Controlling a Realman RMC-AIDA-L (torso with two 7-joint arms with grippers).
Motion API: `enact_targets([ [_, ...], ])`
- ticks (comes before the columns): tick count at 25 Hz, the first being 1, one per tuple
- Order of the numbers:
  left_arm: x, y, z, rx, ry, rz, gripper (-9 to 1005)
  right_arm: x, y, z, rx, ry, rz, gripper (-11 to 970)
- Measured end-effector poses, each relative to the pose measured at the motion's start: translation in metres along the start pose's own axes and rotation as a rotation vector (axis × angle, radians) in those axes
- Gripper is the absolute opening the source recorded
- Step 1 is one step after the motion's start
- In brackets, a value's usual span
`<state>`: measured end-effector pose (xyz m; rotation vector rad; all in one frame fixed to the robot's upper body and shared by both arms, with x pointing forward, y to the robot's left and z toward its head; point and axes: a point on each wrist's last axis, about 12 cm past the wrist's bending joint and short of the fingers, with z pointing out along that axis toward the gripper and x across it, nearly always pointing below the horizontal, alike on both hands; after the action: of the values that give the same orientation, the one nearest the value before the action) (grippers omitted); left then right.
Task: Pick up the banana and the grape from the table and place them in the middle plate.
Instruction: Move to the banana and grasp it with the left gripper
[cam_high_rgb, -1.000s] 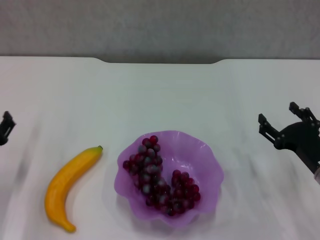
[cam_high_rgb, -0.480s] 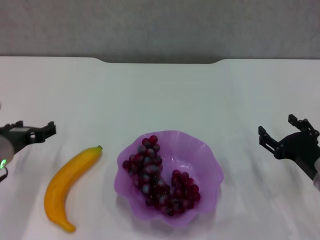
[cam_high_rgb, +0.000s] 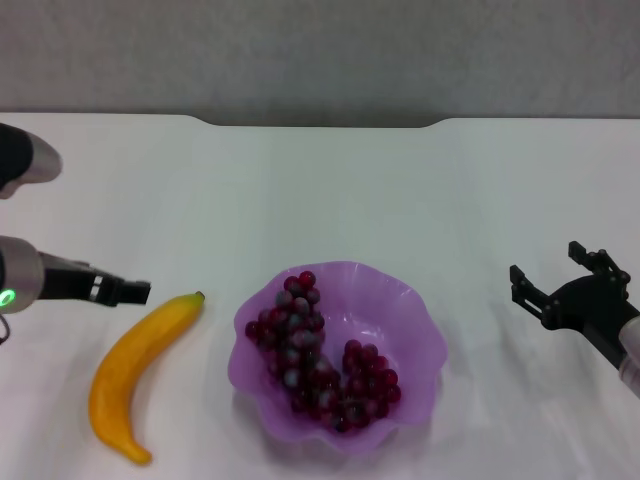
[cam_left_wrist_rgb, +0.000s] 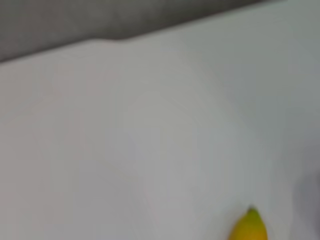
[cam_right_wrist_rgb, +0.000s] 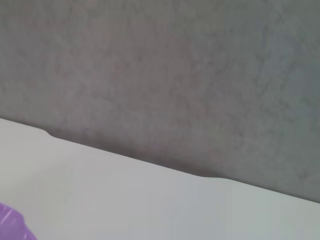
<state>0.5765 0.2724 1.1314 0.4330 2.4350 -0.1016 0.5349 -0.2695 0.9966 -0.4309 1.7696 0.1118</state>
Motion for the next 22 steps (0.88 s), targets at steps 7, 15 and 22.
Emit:
enact_targets([
  [7,0.000,0.008,-0.003,-0.017,0.187,0.061,880,-0.002,0.005,0.001,-0.017,-0.005,0.002,880],
  [15,0.007,-0.005,0.008,0.001,0.241,0.095,882,-0.003,0.007,0.002,-0.022,-0.011,0.008,880],
  [22,0.008,-0.023,0.027,0.055,0.237,0.113,881,-0.003,0.006,0.002,-0.022,-0.013,0.008,880],
])
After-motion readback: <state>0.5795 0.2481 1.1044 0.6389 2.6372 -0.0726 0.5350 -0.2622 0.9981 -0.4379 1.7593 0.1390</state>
